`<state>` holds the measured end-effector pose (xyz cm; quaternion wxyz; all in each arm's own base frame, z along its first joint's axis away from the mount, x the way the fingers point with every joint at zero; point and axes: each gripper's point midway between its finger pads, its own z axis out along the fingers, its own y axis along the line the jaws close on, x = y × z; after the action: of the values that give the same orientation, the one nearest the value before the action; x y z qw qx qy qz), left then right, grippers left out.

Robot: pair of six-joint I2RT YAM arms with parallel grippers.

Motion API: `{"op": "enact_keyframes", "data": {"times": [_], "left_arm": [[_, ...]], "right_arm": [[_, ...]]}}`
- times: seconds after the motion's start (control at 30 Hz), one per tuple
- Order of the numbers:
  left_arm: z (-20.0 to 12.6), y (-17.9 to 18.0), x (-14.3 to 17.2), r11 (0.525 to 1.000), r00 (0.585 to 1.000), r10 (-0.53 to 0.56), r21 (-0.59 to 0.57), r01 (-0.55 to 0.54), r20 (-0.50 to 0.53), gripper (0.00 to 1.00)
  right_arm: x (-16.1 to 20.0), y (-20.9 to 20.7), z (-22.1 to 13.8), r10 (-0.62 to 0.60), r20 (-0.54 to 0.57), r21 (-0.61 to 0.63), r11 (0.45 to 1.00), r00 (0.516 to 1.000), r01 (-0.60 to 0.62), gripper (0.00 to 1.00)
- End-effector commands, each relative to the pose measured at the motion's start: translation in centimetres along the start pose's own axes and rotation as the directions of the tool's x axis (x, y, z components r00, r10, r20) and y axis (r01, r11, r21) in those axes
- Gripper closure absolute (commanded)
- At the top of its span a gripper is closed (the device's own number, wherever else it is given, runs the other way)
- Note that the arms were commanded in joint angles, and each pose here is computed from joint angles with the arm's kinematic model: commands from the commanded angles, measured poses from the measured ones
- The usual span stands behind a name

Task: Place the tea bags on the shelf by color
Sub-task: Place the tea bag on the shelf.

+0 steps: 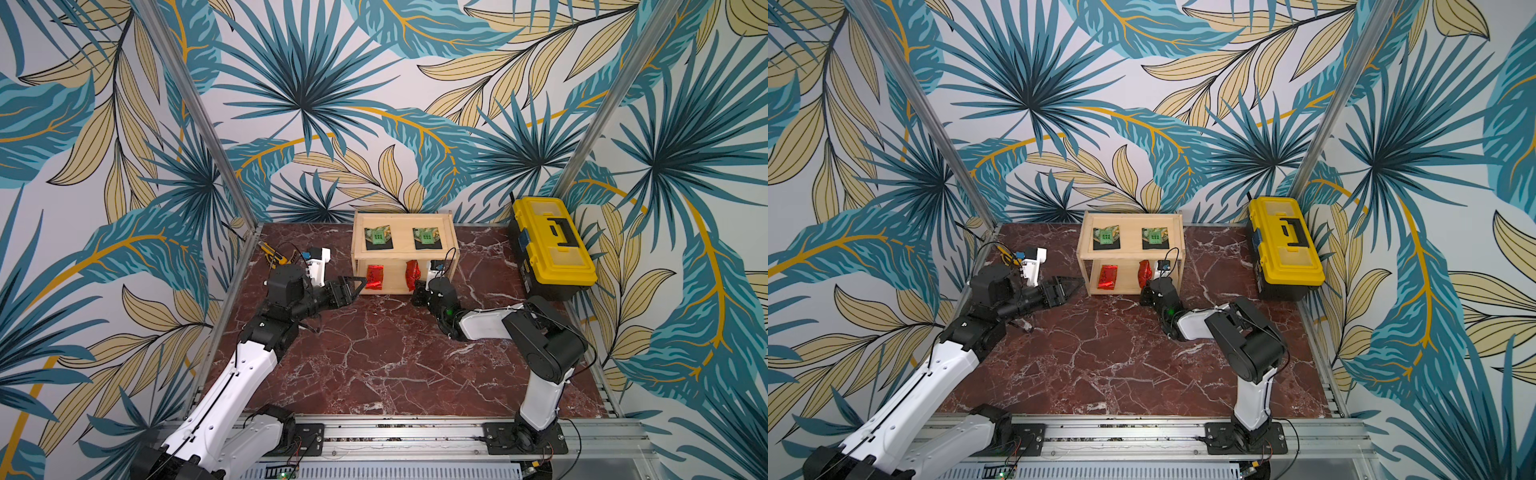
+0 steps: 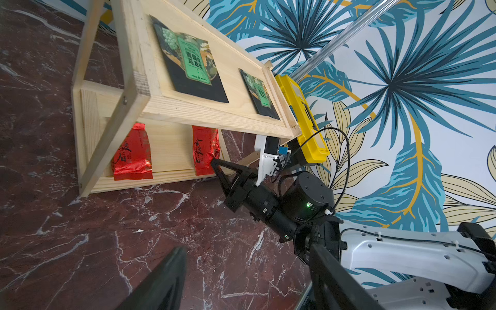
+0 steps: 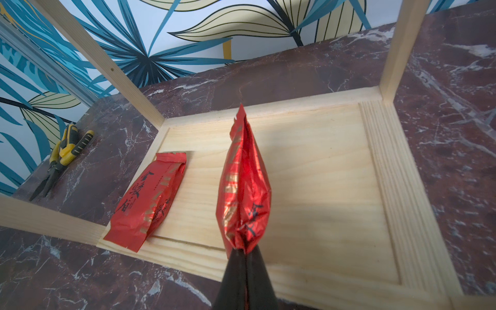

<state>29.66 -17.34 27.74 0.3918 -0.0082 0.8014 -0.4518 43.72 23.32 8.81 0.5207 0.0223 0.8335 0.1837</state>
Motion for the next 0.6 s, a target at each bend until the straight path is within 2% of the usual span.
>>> {"op": "enact_keyframes", "data": {"times": [0.0,0.5,0.57], "left_arm": [[-0.3,-0.1,-0.2,1.0,1.0,0.017,0.005,-0.017,0.016,0.24],[0.9,-0.3,-1.4,0.999,1.0,0.027,0.017,-0.027,0.013,0.23],[1.0,-0.4,-1.4,1.0,1.0,0.021,0.022,-0.021,0.012,0.23]], "right_arm": [[0.2,-0.4,0.4,0.004,-0.013,0.016,1.0,1.0,-0.004,0.95],[-0.2,-1.4,0.8,-0.035,-0.048,0.098,0.994,0.998,0.04,0.86],[-0.3,-1.6,0.8,-0.04,-0.047,0.106,0.993,0.998,0.045,0.83]]}}
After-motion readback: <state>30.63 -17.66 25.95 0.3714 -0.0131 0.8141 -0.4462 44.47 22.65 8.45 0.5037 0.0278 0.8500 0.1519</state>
